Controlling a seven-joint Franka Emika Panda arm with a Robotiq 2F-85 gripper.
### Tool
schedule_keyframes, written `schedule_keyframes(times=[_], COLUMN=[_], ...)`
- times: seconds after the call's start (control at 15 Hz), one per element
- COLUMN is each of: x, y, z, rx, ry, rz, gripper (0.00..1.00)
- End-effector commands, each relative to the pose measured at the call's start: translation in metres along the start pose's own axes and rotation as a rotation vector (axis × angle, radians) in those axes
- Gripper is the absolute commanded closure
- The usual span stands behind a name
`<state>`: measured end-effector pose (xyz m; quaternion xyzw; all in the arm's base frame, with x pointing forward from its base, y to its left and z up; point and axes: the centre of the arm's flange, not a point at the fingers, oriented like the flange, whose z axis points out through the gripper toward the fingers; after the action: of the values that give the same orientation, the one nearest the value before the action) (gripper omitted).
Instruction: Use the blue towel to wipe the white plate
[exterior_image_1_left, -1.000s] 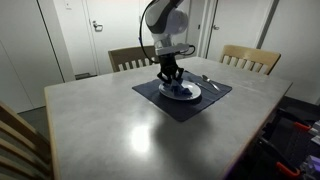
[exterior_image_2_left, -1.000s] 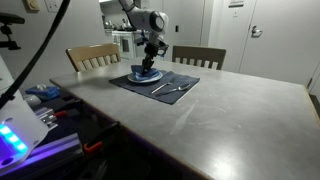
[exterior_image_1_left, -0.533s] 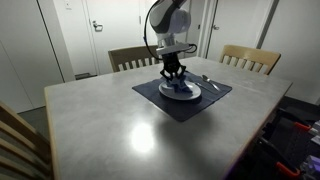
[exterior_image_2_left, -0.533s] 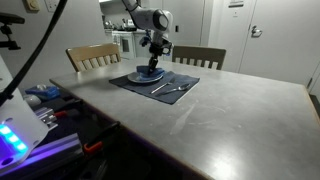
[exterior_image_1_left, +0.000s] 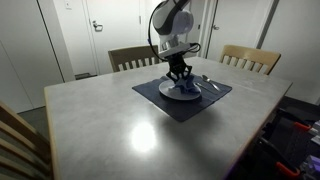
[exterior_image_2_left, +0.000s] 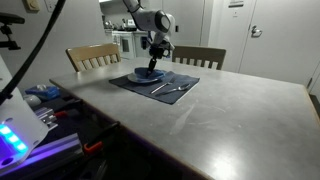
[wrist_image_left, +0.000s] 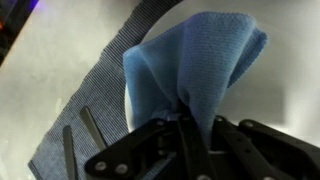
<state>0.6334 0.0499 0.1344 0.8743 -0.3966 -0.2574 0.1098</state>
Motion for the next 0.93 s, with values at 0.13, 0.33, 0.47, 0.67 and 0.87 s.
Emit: schedule_keyframes(times=[0.13, 0.33, 0.47, 0.67, 0.87], x=[-0.008, -0.014, -0.018, -0.023, -0.029], y=[0.016, 0.009, 0.001, -0.014, -0.033], z=[0.036, 0.034, 0.031, 0.024, 0.012], rx=[-0.125, -0.056, -0.009, 0.05, 0.126], ry=[-0.139, -0.17, -0.185, -0.209, -0.174], rz=[0.083, -0.069, -0.158, -0.293, -0.415], gripper=[0.97, 0.97, 0.97, 0.97, 0.97])
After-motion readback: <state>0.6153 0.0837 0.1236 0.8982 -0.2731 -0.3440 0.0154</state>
